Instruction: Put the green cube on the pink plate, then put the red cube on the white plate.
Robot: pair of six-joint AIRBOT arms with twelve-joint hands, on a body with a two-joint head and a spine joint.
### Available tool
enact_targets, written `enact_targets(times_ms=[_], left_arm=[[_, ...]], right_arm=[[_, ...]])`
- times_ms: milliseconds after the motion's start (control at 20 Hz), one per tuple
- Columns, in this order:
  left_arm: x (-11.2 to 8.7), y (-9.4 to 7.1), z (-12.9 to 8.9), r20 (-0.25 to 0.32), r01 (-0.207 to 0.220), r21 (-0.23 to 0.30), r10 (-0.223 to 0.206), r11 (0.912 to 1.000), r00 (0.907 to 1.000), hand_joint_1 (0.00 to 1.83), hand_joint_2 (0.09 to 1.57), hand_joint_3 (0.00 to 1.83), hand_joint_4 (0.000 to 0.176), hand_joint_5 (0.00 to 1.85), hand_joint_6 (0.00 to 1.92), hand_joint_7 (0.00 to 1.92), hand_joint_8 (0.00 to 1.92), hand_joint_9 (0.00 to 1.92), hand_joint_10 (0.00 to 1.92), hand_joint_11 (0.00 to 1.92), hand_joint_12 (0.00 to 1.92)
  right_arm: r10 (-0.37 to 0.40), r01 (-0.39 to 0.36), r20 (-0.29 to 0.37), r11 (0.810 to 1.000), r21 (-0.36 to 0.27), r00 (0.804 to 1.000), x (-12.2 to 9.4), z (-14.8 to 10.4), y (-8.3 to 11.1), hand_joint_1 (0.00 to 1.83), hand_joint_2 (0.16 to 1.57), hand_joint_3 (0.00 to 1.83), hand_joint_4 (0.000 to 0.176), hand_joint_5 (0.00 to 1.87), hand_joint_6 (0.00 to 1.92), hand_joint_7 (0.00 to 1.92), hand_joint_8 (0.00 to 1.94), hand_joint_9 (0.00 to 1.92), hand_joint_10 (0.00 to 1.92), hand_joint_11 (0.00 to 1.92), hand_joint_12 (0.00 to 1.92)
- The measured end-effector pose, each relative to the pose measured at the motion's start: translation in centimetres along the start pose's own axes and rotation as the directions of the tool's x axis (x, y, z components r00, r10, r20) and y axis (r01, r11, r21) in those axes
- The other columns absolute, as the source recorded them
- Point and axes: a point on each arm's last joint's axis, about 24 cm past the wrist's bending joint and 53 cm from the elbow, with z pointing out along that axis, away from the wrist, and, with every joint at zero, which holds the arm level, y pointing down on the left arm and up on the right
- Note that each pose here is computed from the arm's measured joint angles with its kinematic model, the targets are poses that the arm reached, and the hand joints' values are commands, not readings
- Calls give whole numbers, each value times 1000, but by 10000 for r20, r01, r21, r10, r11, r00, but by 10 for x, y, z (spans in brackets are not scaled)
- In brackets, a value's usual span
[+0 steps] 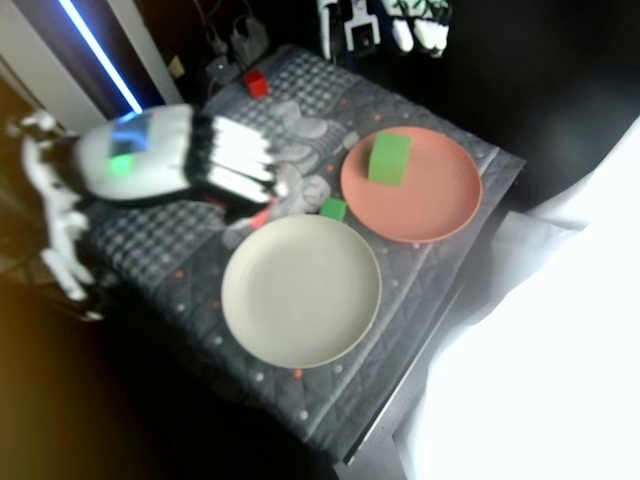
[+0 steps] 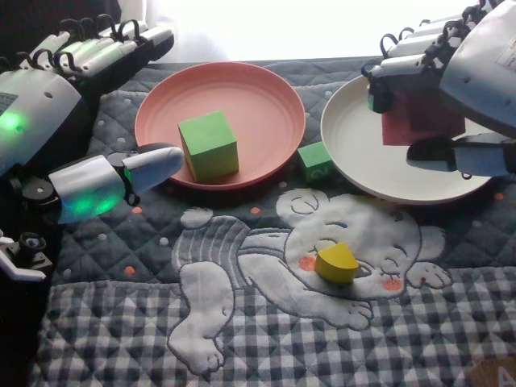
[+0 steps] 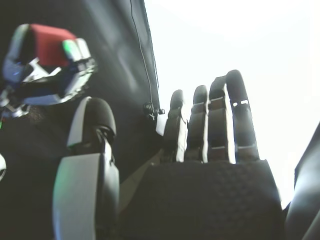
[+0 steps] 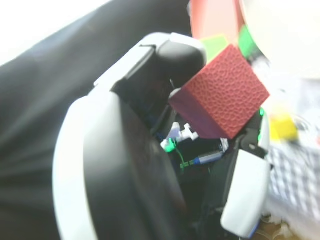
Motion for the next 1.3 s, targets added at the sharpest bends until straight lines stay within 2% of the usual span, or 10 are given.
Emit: enact_targets(times_ms=[350, 650, 750, 850, 900, 1050, 1150, 1200, 1250, 1300], left_arm=[[1, -7, -1, 25, 21, 300, -22, 9995, 10000, 408, 1174, 3, 17, 341, 10, 311, 4, 335, 21, 0, 1264], [1, -8, -2, 33, 12, 343, -13, 9994, 10000, 434, 1213, 4, 48, 422, 20, 370, 10, 368, 24, 0, 1270], [1, -8, -2, 34, 11, 343, -12, 9994, 10000, 440, 1217, 2, 50, 441, 20, 375, 7, 363, 19, 0, 1237], [0, -6, -3, 46, 9, 293, -10, 9996, 10000, 449, 1226, 2, 68, 448, 14, 373, 3, 356, 12, 0, 1165], [0, -6, -3, 55, 11, 294, -13, 9996, 10000, 447, 1230, 3, 75, 446, 10, 372, 2, 359, 11, 0, 1167], [0, -6, -4, 56, -1, 290, 0, 9996, 10000, 343, 1260, 3, 21, 406, 0, 372, 0, 379, 9, 54, 1335], [-1, -3, -6, 137, 39, 204, -42, 9998, 9999, 316, 1251, 0, 25, 395, 1, 372, 0, 381, 8, 31, 1317], [-2, -4, -7, 187, 48, 272, -53, 9996, 9998, 321, 1248, 0, 20, 388, 0, 372, 0, 375, 5, 13, 1304], [-3, -6, -8, 220, 37, 342, -44, 9994, 9997, 418, 1225, 0, 8, 421, 8, 395, 5, 391, 10, 8, 1347], [-5, -10, -8, 300, 21, 479, -35, 9988, 9995, 459, 1222, 0, 5, 450, 16, 407, 7, 403, 14, 13, 1367]], right_arm=[[-276, 363, -955, 9952, 908, 9950, 27, 14, -42, 1342, 1246, 0, 0, 623, 1287, 784, 1399, 702, 1597, 630, 1757], [-144, 396, -1705, 9886, 1452, 9853, 53, 21, -61, 1218, 1224, 0, 0, 649, 1389, 871, 1252, 735, 1237, 646, 1572], [-122, 378, -1773, 9891, 1420, 9841, 56, 22, -59, 1079, 1075, 0, 0, 401, 519, 419, 384, 318, 658, 125, 1457], [-117, 377, -1767, 9889, 1441, 9842, 56, 22, -59, 1045, 1030, 0, 0, 211, 220, 203, 38, 90, 286, 4, 1050], [-112, 371, -1761, 9888, 1444, 9843, 56, 22, -59, 1024, 1017, 0, 0, 158, 127, 139, 7, 64, 192, 0, 864], [-65, 326, -1784, 9891, 1438, 9839, 55, 20, -57, 958, 989, 0, 35, 40, 28, 1, 0, 0, 1, 0, 178], [-50, 270, -1678, 9912, 1294, 9858, 47, 14, -47, 848, 1001, 0, 12, 21, 12, 0, 0, 0, 0, 0, 235], [-57, 221, -1461, 9936, 1110, 9893, 38, 10, -38, 810, 1019, 0, 29, 3, 2, 0, 0, 0, 0, 0, 46], [-122, 219, -1118, 9960, 863, 9937, 26, 3, -29, 821, 1018, 0, 2, 0, 0, 0, 0, 0, 0, 10, 14], [-198, 229, -612, 9985, 507, 9979, 8, -4, -16, 809, 1009, 0, 17, 24, 10, 0, 0, 0, 0, 1, 2]])
